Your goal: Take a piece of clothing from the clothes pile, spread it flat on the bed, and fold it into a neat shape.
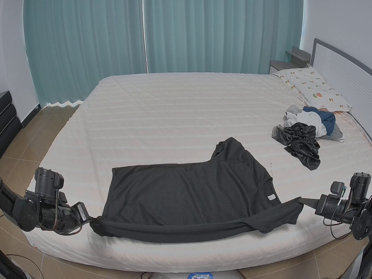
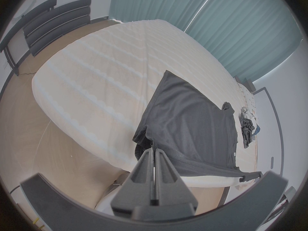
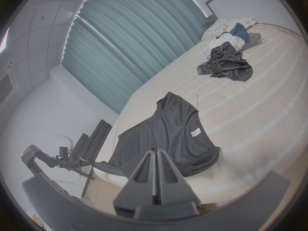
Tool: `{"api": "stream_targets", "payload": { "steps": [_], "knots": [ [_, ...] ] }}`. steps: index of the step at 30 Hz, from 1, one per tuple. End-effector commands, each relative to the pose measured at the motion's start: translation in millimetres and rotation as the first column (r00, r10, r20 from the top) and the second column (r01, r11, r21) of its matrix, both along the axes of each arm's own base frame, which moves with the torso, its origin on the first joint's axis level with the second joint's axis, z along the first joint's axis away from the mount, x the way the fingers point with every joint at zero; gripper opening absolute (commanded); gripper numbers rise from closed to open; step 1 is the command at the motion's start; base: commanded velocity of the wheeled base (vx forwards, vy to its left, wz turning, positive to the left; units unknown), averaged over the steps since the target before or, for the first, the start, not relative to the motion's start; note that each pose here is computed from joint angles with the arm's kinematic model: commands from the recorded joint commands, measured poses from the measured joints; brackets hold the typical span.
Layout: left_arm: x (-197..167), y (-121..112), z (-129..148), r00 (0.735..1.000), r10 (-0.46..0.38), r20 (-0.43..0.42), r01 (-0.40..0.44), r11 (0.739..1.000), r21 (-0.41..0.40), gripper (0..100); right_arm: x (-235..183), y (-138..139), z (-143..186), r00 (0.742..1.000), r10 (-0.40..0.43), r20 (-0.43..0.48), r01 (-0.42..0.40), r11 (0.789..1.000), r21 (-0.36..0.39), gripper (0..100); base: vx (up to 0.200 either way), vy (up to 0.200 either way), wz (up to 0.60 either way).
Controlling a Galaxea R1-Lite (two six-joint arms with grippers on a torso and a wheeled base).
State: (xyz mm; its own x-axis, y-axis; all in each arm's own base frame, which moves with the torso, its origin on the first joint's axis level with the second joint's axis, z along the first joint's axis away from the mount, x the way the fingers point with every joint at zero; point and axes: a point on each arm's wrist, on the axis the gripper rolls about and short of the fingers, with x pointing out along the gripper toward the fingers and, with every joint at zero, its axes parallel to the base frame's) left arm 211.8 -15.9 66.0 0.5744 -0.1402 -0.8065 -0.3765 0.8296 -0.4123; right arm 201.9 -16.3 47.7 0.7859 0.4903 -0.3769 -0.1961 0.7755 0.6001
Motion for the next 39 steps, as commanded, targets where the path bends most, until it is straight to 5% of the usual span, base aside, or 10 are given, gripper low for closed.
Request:
{"api": "stream_targets", "payload": {
  "steps": [1, 39],
  "knots": [
    [-1.9, 0.4, -1.4, 1.0, 0.001, -0.007, -0.001, 1.0, 0.001, 0, -3.5, 0.5, -4.6, 1.0, 0.007, -0.024, -0.007, 1.0, -0.008, 0, 0.0, 0.0, 0.0],
    [93.6, 0.0, -54.8, 0.997, 0.031, -0.077, -0.03, 0.999, 0.02, 0, 83.1, 0.1, -77.6, 0.999, 0.038, -0.008, -0.038, 0.999, -0.025, 0, 0.0, 0.0, 0.0]
  ]
}}
